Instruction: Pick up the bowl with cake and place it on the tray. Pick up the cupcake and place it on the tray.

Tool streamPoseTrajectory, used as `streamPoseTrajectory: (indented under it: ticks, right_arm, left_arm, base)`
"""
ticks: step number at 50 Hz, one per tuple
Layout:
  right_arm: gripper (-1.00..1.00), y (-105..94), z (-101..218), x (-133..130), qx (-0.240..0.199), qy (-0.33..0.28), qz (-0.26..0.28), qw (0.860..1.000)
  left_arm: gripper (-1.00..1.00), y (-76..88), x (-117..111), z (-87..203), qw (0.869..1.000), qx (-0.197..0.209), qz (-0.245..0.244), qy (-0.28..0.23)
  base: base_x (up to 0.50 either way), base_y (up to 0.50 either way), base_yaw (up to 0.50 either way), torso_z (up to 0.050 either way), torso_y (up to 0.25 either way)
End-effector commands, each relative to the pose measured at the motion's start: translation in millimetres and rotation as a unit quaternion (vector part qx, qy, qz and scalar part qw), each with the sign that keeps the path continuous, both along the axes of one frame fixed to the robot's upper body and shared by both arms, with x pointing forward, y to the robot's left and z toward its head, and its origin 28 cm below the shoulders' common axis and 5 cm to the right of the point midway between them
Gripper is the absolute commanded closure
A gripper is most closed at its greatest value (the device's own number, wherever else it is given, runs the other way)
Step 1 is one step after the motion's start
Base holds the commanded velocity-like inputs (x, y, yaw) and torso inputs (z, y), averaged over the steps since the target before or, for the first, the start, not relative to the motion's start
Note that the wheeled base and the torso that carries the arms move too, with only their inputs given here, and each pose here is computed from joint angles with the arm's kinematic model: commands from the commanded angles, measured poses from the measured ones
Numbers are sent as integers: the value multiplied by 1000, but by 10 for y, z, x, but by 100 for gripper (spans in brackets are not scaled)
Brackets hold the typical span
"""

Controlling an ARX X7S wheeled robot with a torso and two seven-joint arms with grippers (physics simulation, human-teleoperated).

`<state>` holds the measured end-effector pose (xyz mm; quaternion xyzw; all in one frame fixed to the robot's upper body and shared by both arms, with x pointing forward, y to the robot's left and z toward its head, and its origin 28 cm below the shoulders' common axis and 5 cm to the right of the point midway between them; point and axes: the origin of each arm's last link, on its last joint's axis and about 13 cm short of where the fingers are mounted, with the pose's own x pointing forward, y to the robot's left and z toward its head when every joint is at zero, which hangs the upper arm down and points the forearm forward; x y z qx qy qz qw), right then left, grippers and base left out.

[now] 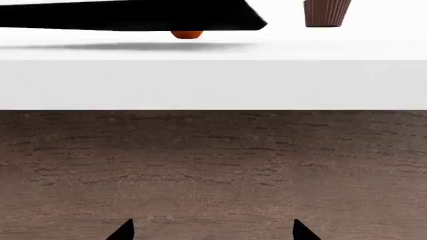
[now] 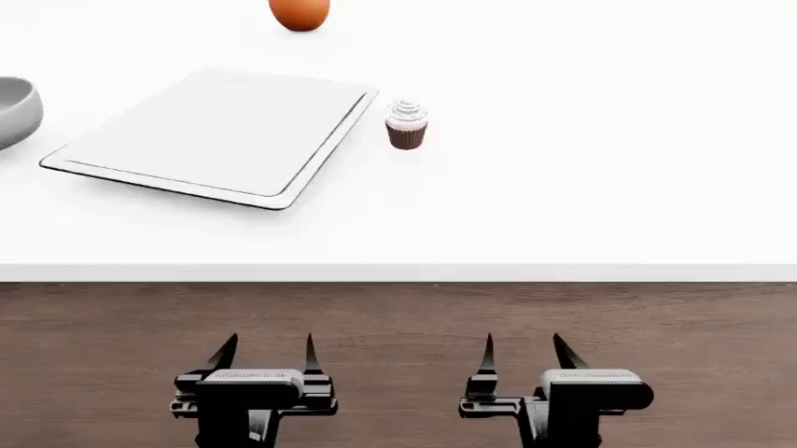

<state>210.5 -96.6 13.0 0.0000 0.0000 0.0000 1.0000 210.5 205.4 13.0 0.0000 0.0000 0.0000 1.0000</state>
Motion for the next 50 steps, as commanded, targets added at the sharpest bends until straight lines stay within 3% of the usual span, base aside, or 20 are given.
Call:
streamPoseTrajectory:
  ticks: [1,13,50]
  right_arm:
    - [-100,5,3,-2,0,0,-1,1000]
    - [-100,12,11,-1,-4,-5,8,1000]
    - [-100,18,6,-1,-11,-6,10,1000]
  left_arm:
    - [-100,-1,-2,0,1000,0,-1,0]
    - [-100,-12,-21,12,1000,-1,-8,-6]
    - [-100,-14,-13,34,1000,2,-12,-11]
  base:
    - [0,0,0,0,0]
    - [0,0,0,0,0]
    - [0,500,0,0,0]
